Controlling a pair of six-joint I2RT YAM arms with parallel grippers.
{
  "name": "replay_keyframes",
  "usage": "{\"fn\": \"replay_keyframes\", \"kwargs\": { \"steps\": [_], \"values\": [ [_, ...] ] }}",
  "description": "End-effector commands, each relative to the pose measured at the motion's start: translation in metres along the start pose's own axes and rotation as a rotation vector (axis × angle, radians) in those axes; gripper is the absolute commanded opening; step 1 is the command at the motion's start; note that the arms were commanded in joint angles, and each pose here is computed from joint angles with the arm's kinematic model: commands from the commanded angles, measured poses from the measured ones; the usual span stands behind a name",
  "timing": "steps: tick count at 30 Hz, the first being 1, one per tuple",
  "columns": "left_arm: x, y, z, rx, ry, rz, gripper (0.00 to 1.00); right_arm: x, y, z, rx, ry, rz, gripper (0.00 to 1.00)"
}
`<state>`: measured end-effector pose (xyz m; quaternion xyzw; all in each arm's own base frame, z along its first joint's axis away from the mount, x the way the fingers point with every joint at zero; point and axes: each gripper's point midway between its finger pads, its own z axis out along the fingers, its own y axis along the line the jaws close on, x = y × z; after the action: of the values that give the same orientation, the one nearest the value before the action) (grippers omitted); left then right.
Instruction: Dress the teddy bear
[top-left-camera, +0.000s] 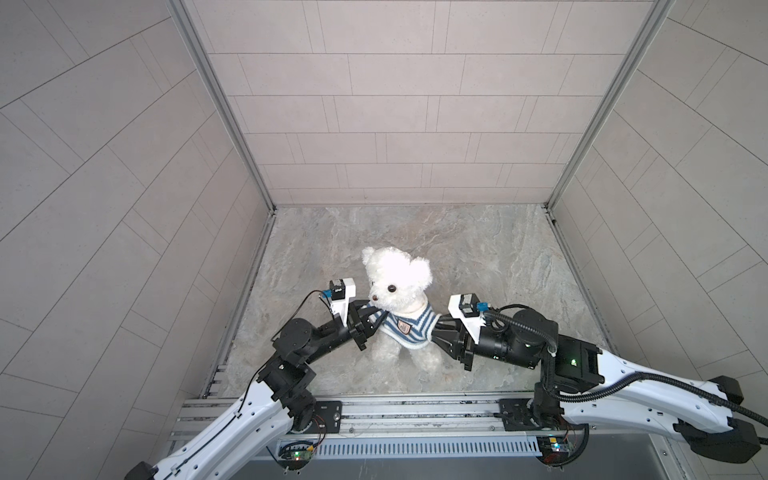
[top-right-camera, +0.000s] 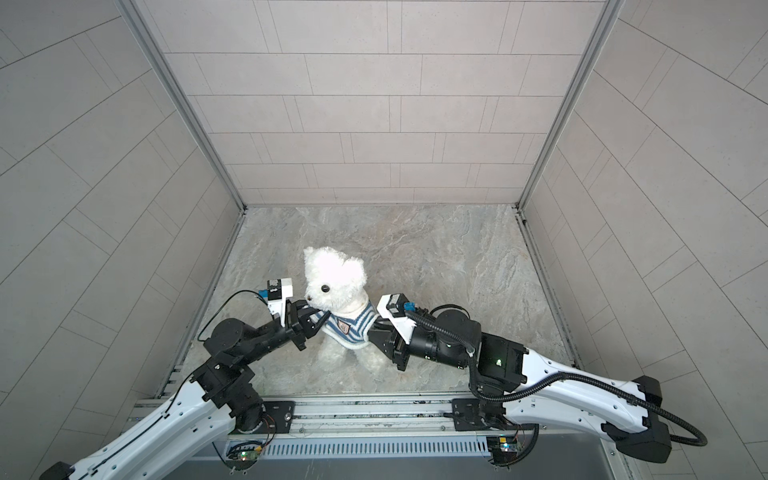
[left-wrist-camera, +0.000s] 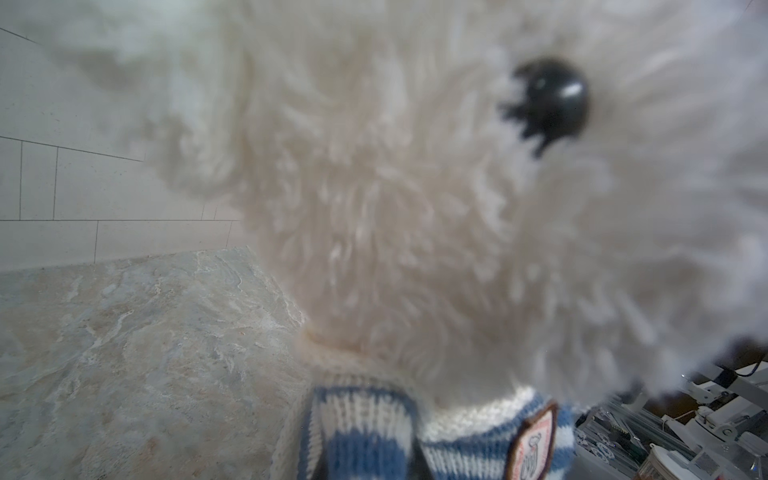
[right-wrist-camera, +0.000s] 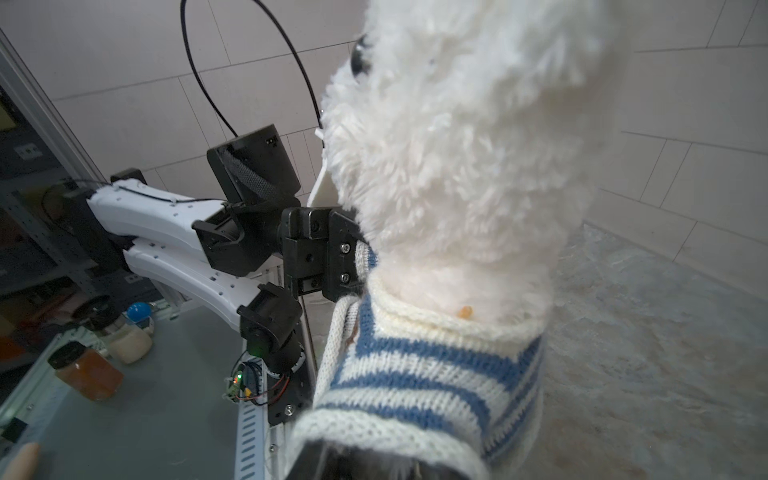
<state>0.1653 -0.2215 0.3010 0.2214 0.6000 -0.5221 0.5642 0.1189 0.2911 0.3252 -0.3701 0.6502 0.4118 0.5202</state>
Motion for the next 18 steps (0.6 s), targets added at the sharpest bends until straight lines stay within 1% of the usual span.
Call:
{"fn": "replay_keyframes", "kwargs": {
  "steps": [1,5,10,13,18],
  "values": [
    [-0.023,-0.018,-0.004,0.072,-0.08,0.019,0.0,-0.01,-0.006,-0.009,0.053,-0.021,-0.016,0.38],
    [-0.024,-0.023,-0.007,0.094,-0.08,0.023,0.0,-0.011,-0.014,-0.021,0.101,-0.049,-0.006,0.38],
    [-0.022,-0.026,-0.008,0.107,-0.067,0.021,0.0,-0.013,-0.019,-0.028,0.133,-0.073,0.01,0.3],
    [-0.021,-0.028,-0.008,0.119,-0.062,0.02,0.0,-0.012,-0.02,-0.026,0.138,-0.069,0.014,0.26],
    [-0.021,-0.03,-0.007,0.132,-0.062,0.017,0.0,-0.01,-0.02,-0.016,0.14,-0.036,0.013,0.26]
  ]
}}
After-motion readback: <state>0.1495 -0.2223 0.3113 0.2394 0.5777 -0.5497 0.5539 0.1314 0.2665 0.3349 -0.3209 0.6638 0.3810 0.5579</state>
